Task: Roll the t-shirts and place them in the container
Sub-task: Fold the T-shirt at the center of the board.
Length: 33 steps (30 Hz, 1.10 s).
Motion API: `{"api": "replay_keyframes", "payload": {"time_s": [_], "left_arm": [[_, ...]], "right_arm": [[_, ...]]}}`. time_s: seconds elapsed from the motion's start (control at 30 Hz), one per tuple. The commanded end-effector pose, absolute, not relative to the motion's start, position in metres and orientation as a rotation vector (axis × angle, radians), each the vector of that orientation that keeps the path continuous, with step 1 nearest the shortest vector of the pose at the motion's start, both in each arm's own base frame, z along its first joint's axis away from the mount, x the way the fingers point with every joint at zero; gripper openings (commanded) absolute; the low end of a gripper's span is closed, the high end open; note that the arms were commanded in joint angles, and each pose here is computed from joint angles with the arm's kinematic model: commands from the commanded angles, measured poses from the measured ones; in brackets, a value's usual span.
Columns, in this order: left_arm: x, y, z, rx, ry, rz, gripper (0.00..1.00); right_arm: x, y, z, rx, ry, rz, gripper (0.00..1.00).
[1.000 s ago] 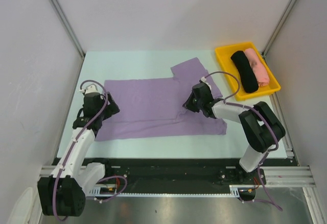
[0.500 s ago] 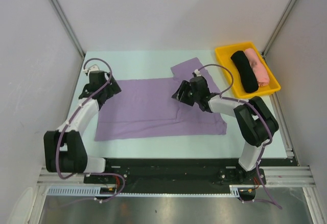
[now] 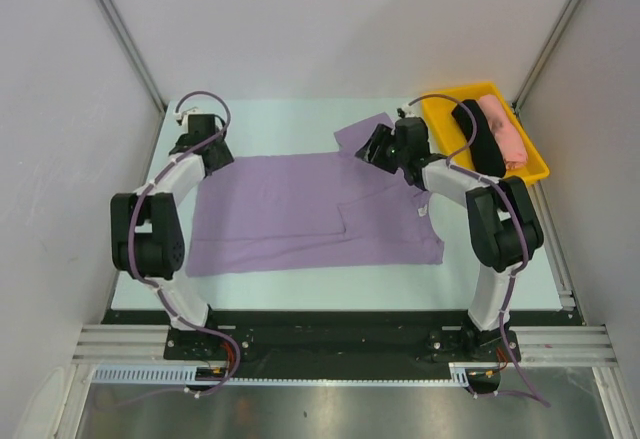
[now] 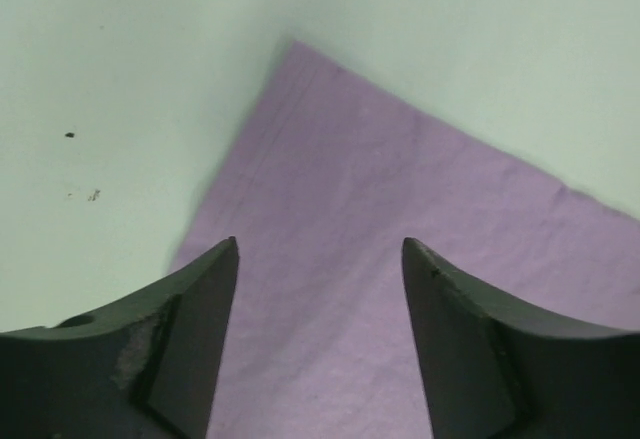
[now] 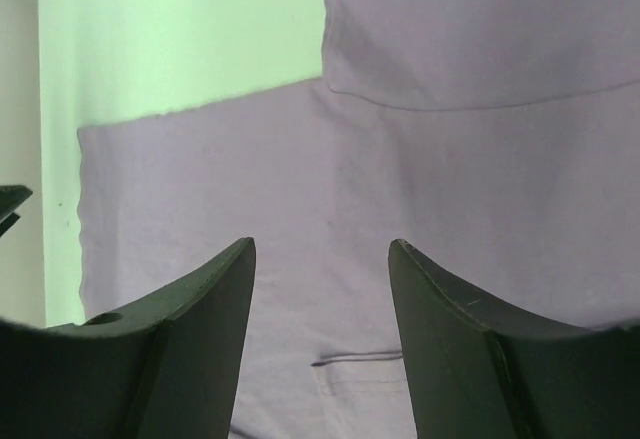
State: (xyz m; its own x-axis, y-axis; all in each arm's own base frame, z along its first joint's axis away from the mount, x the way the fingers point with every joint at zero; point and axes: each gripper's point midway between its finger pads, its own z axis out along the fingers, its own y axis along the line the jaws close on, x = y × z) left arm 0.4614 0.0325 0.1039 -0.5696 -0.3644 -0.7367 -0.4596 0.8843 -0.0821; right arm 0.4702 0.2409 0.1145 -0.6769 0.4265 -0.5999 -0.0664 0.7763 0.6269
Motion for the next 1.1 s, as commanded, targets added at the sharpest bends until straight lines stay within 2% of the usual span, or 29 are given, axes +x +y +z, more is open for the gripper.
{"api": "replay_keyframes", "payload": {"time_s": [0.0,0.13,0.17,0.33,0.5,0.63,1.07], "left_arm": [[0.429,0.046,0.126,-0.711,2.218,0.217,0.66],[0.364,0.062,0.119,-0.879,2.19,0.199,0.64],[0.341,0.061,0.102,-0.915,2.233,0.207,0.61],[0.294,0.067,0.101,-1.049,2.225,0.208,0.6],[0.283,0.07,0.084,-1.164,2.253,0.185,0.58],[0.277,0.068,0.065,-1.242,2.292,0.201,0.52],[0.253,0.068,0.017,-1.395,2.313,0.28,0.46]], "right_arm": [[0.472,0.238,0.119,0.183,2.221,0.738,0.6],[0.449,0.211,0.094,0.26,2.359,0.544,0.57],[0.444,0.209,0.092,0.257,2.374,0.514,0.56],[0.424,0.208,0.083,0.236,2.391,0.444,0.56],[0.417,0.203,0.085,0.226,2.377,0.436,0.56],[0.417,0.199,0.09,0.219,2.354,0.423,0.56],[0.419,0.196,0.085,0.22,2.357,0.438,0.55]]}}
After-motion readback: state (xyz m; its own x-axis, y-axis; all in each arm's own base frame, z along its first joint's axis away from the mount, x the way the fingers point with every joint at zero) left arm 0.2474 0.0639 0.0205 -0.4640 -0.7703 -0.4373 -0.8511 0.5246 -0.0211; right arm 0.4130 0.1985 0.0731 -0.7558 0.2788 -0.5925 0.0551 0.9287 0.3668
